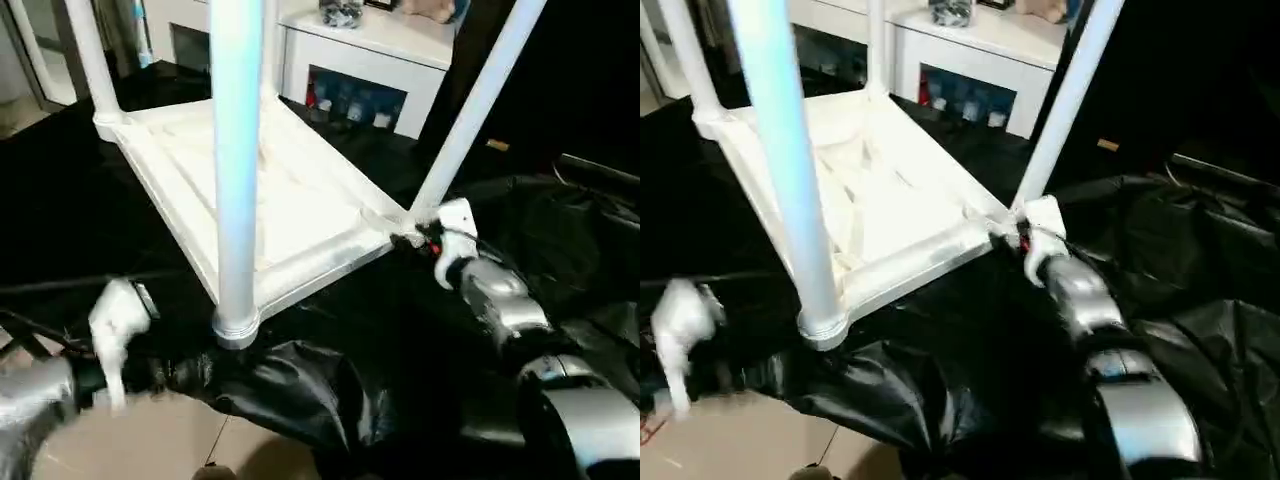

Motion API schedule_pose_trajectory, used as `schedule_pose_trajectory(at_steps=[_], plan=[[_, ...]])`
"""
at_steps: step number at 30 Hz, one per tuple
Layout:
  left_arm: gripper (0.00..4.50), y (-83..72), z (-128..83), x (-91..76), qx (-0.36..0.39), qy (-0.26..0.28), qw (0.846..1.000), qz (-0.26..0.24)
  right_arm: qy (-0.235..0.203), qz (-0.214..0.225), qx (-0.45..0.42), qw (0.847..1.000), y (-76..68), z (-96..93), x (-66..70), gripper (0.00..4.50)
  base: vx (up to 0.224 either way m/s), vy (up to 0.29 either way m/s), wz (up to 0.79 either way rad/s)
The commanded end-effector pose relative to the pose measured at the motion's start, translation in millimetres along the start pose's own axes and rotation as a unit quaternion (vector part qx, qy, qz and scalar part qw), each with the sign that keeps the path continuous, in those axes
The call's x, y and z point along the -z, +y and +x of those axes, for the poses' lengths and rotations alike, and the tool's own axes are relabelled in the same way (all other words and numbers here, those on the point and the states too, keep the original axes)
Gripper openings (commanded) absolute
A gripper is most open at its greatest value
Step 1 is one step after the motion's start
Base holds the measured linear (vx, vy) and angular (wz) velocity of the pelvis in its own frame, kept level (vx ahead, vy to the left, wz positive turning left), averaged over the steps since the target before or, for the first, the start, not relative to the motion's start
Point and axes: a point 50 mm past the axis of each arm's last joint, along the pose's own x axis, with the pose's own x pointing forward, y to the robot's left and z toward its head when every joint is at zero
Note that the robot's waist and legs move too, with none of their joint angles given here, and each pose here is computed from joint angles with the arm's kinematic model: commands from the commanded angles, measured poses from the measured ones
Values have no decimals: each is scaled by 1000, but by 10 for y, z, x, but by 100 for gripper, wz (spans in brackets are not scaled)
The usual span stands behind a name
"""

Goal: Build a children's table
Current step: Rotate table base

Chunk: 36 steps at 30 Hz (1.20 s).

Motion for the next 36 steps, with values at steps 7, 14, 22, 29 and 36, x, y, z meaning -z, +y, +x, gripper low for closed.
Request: schedule_pose_trajectory(at_steps=[7,14,22,29,36], plan=[[447,127,353,-67,12,-37,999,18,9,-24,-34,999,24,-104,94,300,0,0,0],[447,184,616,-177,29,-63,997,20,17,-19,-23,999,172,5,126,300,0,0,0],[447,-232,1200,-263,174,-90,981,9,30,-31,-37,998,459,215,104,300,0,0,0],[447,-442,1644,-263,209,-86,974,28,24,-28,-34,999,527,267,72,300,0,0,0],[447,-646,2085,-355,194,-100,974,68,31,-28,13,999,388,205,132,300,0,0,0]])
